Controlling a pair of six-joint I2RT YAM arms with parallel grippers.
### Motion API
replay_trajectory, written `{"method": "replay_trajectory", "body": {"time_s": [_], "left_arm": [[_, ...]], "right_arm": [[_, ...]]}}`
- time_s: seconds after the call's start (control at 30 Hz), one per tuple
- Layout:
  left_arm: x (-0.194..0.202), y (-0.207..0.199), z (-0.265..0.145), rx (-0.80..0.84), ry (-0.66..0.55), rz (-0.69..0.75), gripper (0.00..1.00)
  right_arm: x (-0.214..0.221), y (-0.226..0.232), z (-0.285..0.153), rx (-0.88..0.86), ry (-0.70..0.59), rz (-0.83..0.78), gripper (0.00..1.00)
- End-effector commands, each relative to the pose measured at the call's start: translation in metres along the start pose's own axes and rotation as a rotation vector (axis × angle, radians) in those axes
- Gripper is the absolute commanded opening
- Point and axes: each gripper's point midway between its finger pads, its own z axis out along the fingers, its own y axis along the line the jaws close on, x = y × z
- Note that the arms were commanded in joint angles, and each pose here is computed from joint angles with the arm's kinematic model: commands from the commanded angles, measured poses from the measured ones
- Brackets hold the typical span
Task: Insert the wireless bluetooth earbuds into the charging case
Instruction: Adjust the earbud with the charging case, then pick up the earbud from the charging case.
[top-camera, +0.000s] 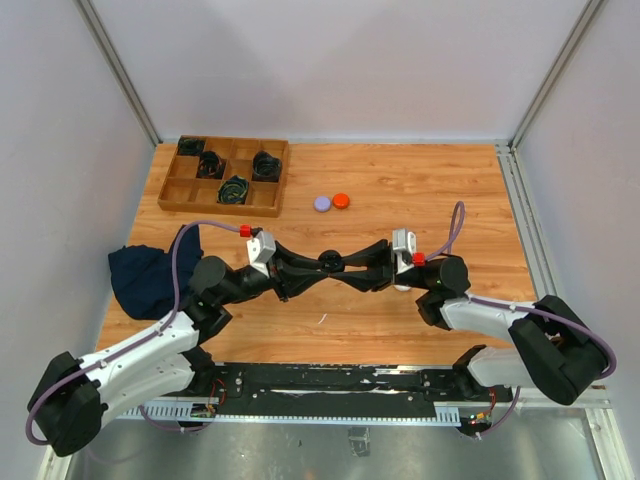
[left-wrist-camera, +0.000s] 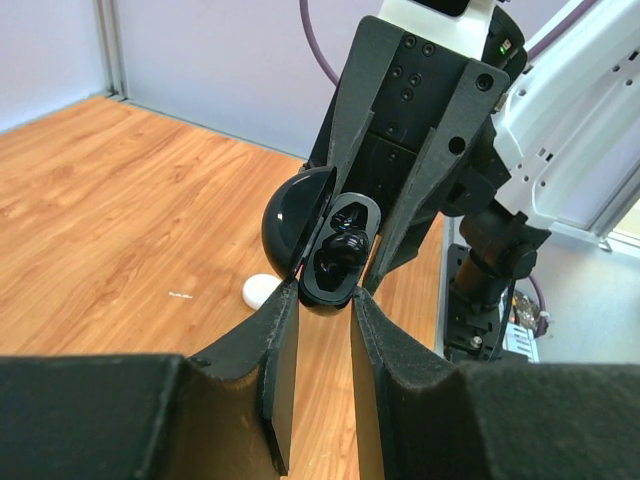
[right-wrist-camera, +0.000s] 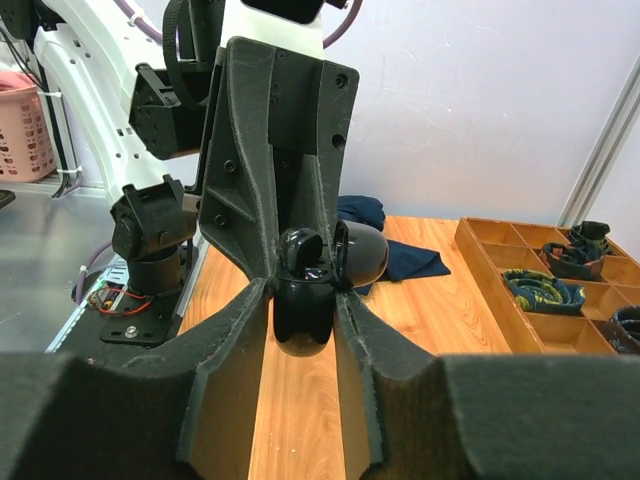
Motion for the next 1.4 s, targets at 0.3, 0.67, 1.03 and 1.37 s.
{"method": "replay_trajectory", "body": {"time_s": [0.3, 0.67, 1.03, 1.37], "left_arm": [[-0.015, -0.002, 0.001, -0.005, 0.024, 0.080, 0.00], [-0.018, 0.010, -0.009, -0.147, 0.081, -0.059, 0.40], [-0.038, 0.005, -0.013, -0.358, 0.176, -0.532, 0.51], [-0.033, 0.007, 0.001, -0.448, 0.233, -0.735, 0.48]], "right_arm": [[0.001, 0.004, 0.001, -0.066, 0.014, 0.006, 0.20], [-0.009, -0.010, -0.003, 0.026, -0.022, -0.128, 0.11], [0.012, -0.039, -0.012, 0.170, 0.022, -0.248, 0.10], [0.026, -0.051, -0.012, 0.236, 0.106, -0.361, 0.10]]}}
